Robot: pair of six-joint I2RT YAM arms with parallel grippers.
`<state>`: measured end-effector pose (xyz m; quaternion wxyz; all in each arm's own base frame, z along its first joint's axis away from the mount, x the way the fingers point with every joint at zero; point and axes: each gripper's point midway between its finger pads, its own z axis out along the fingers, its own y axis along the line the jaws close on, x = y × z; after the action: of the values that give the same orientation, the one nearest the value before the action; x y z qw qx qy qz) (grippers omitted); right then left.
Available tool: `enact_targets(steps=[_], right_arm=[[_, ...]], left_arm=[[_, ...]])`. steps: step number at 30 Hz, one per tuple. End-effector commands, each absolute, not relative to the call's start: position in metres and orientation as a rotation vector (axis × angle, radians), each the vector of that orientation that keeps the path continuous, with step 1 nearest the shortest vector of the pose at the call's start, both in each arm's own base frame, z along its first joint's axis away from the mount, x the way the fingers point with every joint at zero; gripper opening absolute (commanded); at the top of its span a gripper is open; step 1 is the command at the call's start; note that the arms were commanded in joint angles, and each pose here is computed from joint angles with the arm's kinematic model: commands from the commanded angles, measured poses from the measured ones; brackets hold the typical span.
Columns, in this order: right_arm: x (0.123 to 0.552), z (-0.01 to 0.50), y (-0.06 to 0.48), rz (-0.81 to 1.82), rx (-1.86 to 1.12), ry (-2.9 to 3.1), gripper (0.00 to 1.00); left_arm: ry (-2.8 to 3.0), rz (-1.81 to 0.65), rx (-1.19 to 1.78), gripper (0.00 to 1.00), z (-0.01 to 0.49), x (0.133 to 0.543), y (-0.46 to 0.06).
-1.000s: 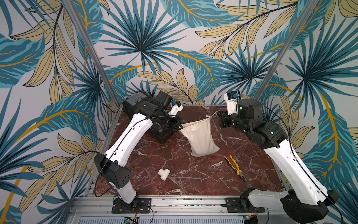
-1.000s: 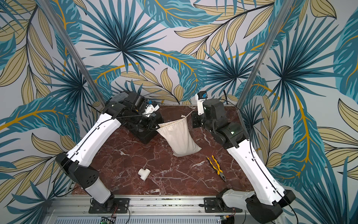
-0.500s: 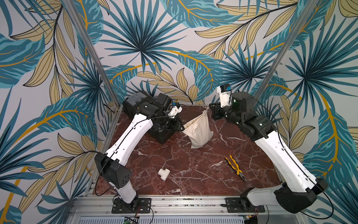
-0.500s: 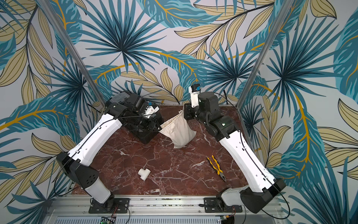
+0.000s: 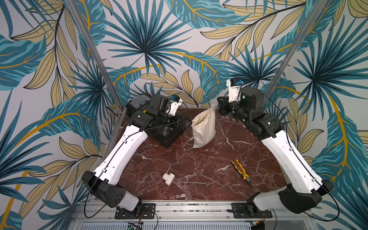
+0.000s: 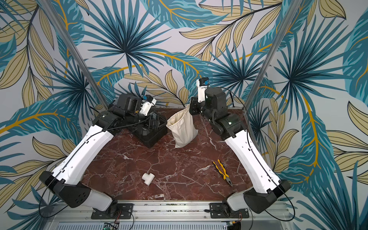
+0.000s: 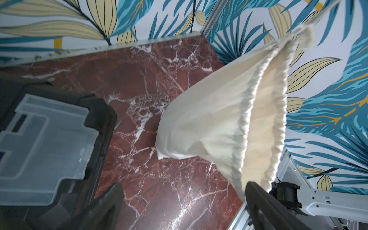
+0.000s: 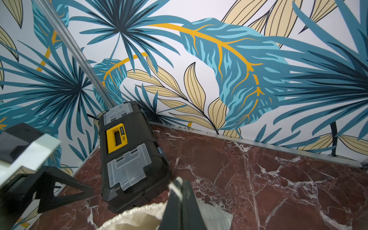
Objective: Close the soil bag
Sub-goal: Frap the soil bag at the center of the board.
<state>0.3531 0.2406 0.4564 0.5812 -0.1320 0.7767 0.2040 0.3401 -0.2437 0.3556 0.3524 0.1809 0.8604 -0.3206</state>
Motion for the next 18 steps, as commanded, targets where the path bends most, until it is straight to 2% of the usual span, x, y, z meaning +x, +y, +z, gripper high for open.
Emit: enact_targets(steps=[1, 9, 14, 18], right_arm=[[0.353, 0.498, 0.229, 0.509, -0.202, 1.640, 0.00], [0.364, 0.495, 0.231, 0.518, -0.147, 1.621, 0.00], [0.361, 0.511, 0.242, 0.602, -0.152, 1.665, 0.00], [0.356, 0.498, 0.250, 0.678, -0.141, 1.735, 0.00]], left_arm=[[2.107, -0.884, 0.493, 1.00, 0.376, 0.354, -0.256], [1.816, -0.901, 0.634, 1.00, 0.407, 0.340, -0.284], [1.656, -0.941, 0.739, 1.00, 0.415, 0.328, -0.307], [1.569, -0.917, 0.727, 1.00, 0.426, 0.333, -0.308]])
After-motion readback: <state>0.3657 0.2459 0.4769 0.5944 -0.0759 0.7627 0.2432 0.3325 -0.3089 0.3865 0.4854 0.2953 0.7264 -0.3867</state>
